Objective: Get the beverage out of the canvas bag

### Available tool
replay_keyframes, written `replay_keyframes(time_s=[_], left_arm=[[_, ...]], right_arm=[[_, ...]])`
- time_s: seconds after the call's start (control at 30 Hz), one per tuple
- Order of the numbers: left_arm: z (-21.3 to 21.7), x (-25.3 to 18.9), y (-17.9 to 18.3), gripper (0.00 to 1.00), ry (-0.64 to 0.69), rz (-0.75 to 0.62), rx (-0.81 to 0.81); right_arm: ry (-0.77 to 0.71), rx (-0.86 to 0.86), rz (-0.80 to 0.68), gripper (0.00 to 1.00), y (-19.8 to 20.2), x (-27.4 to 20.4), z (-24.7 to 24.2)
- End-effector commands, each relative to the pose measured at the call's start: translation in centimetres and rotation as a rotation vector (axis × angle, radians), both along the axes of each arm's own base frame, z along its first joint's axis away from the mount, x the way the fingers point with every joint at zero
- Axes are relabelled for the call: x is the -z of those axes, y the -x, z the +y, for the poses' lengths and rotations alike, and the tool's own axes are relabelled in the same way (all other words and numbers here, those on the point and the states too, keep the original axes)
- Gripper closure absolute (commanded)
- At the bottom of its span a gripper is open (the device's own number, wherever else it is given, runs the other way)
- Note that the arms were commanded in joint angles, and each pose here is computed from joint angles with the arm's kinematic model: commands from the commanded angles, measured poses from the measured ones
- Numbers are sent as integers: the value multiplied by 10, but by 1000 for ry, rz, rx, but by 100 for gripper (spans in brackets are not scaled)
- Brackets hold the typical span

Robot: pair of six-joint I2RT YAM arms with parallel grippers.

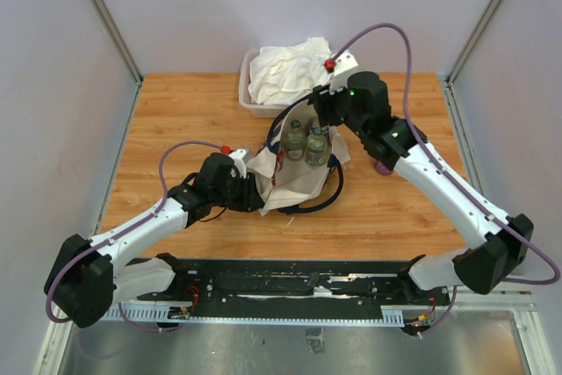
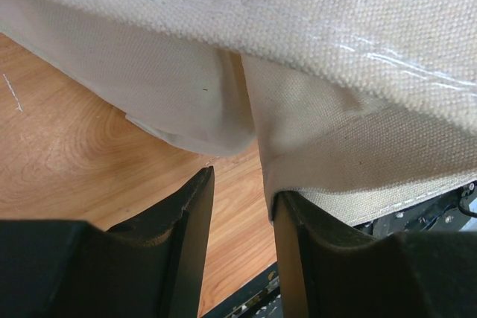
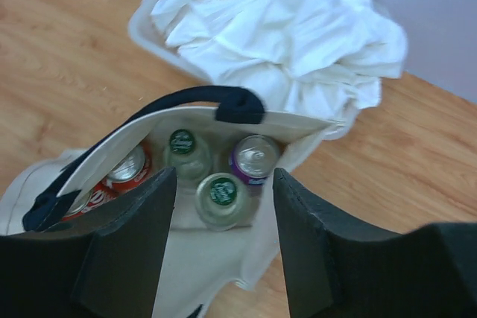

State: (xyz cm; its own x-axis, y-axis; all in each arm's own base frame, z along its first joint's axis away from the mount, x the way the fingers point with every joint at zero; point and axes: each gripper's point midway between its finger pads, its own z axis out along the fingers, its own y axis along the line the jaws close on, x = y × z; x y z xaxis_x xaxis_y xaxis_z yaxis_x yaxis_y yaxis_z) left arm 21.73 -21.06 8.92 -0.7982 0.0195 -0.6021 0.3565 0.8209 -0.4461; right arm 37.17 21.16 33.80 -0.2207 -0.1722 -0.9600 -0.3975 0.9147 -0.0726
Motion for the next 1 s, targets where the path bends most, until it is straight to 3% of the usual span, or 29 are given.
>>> replay_keyframes(time_s=[0.0,0.1,0.33,0.57,0.97], left_arm=[[6,2,3,59,-36,2,0],[6,1,2,58,-36,-1,-5],[7,3,4,58,-34,4,-9],[8,5,5,58,-37,7,-10],[8,9,6,58,-44,21,-4]], right_arm=[[78,-165,84,44,11,34,44],[75,-180,138,43,9,56,54],[168,-51,216,30,-9,104,40],[221,52,304,28,-20,142,24],[141,94,362,31,-28,178,13]])
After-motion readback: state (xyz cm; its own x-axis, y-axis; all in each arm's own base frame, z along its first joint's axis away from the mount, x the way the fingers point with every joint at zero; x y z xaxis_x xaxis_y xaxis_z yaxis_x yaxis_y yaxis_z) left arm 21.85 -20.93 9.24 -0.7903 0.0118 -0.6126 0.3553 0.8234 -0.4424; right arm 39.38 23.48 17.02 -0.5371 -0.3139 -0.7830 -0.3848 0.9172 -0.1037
